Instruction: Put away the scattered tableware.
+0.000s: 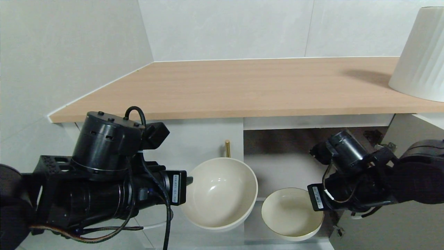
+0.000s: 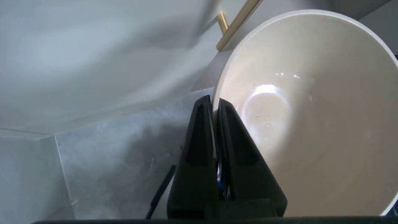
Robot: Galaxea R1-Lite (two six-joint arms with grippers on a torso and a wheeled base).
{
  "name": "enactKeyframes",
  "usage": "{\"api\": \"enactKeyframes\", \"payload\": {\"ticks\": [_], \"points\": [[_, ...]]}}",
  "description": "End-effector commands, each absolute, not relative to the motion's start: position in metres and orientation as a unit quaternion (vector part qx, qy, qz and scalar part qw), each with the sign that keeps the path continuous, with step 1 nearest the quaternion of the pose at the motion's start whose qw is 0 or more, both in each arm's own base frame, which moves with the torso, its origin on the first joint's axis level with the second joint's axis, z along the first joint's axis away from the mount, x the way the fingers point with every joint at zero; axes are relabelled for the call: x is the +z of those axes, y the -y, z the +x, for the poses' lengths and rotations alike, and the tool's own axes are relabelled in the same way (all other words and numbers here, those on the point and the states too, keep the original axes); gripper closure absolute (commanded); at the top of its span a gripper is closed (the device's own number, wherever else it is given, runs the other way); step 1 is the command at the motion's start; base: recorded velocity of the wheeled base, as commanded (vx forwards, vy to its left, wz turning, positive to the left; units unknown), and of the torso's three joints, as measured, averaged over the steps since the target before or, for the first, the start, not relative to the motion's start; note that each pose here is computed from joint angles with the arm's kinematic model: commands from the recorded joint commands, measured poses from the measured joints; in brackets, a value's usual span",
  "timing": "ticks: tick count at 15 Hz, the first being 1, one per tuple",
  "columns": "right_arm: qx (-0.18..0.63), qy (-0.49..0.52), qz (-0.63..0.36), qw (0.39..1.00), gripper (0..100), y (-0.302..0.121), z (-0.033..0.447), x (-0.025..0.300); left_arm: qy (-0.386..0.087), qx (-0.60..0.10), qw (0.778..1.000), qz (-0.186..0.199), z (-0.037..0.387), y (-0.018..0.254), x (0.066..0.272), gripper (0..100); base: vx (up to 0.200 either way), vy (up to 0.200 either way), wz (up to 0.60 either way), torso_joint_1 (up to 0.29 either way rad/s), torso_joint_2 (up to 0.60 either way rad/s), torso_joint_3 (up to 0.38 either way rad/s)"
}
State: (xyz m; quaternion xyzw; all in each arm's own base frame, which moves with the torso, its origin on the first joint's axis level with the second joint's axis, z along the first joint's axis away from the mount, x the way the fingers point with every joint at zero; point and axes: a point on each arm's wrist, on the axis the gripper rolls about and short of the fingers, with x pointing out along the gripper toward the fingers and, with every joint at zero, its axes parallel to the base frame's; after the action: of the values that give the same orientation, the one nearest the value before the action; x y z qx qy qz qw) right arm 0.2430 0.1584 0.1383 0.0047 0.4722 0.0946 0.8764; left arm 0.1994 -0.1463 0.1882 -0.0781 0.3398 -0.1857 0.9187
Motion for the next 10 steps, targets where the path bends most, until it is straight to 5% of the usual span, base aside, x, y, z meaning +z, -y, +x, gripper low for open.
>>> {"api": "enactKeyframes", "payload": {"ticks": [1, 10], "points": [[0.067, -0.504, -0.002, 0.861, 100, -0.166, 0.275, 0.085, -0.340, -0.185, 0.919, -0.078, 0.200, 0.147, 0.188, 100, 0.000, 0.000, 0.00, 0.000, 0.00, 0.000], [-0.021, -0.416, 0.081, 0.906, 100, -0.146, 0.350, 0.001, -0.341, -0.187, 0.918, -0.077, 0.199, 0.147, 0.187, 100, 0.000, 0.000, 0.00, 0.000, 0.00, 0.000]]}}
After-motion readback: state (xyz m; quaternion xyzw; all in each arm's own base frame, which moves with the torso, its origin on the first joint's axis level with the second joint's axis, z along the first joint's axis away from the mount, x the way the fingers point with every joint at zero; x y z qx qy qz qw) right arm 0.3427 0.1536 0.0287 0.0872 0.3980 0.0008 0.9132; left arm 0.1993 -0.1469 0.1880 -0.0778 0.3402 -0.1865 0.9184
